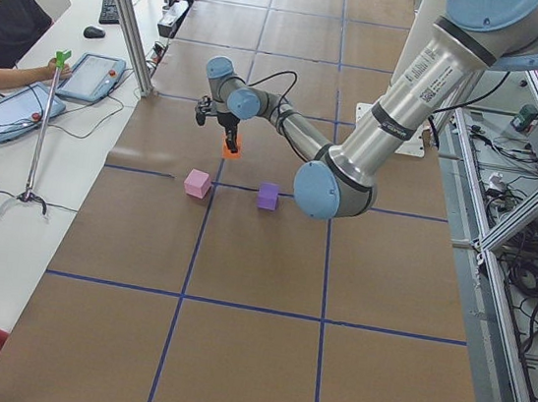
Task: Arrange blocks in a line
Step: 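Lift the orange cube with the left gripper and carry it away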
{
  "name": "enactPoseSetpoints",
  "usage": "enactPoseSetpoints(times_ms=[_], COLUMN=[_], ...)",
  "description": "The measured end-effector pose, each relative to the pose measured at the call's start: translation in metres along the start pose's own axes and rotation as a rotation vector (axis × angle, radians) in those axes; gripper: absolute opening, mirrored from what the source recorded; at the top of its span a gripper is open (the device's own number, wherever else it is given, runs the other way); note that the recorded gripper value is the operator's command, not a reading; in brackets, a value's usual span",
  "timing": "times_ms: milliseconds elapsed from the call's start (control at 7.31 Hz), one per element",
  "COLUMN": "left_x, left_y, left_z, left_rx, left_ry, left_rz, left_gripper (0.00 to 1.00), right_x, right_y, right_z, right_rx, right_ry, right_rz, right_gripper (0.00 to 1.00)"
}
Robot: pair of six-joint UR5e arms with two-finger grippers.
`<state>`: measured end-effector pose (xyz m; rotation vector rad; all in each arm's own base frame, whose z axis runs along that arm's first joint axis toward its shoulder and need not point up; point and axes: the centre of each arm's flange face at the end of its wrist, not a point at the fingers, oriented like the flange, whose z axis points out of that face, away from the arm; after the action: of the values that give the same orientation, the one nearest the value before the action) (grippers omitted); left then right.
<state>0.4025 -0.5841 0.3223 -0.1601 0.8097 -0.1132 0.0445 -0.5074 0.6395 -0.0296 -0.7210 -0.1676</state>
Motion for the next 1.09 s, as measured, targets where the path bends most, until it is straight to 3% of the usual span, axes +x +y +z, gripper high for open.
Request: enactPoseSetpoints(times_ms=[410, 684, 821, 1094], left_x=[-0.021, -0.072, -0.102, -0.139], left_y=[0.048, 0.033, 0.025, 0.014], left_z=[-0.094, -0.143, -0.154, -0.142], left_rx=[0.029, 0.079, 0.094, 0.074], left_ry=[-0.009, -0.029, -0.043, -0.071], left_rz=[0.046, 0.13, 0.168, 0.213], left_gripper=[0.09, 0.09, 0.09, 0.08], right_x=[0.0, 0.0, 0.0, 0.0], right_y=[0.0, 0.0, 0.0, 0.0], right_z=[0.0, 0.0, 0.0, 0.0], right_rx=[0.0, 0.001, 0.0, 0.0], right_ry=[0.0, 0.0, 0.0, 0.0], right_rz=[0.0, 0.0, 0.0, 0.0], right_gripper=[1.0, 1.0, 1.0, 1.0])
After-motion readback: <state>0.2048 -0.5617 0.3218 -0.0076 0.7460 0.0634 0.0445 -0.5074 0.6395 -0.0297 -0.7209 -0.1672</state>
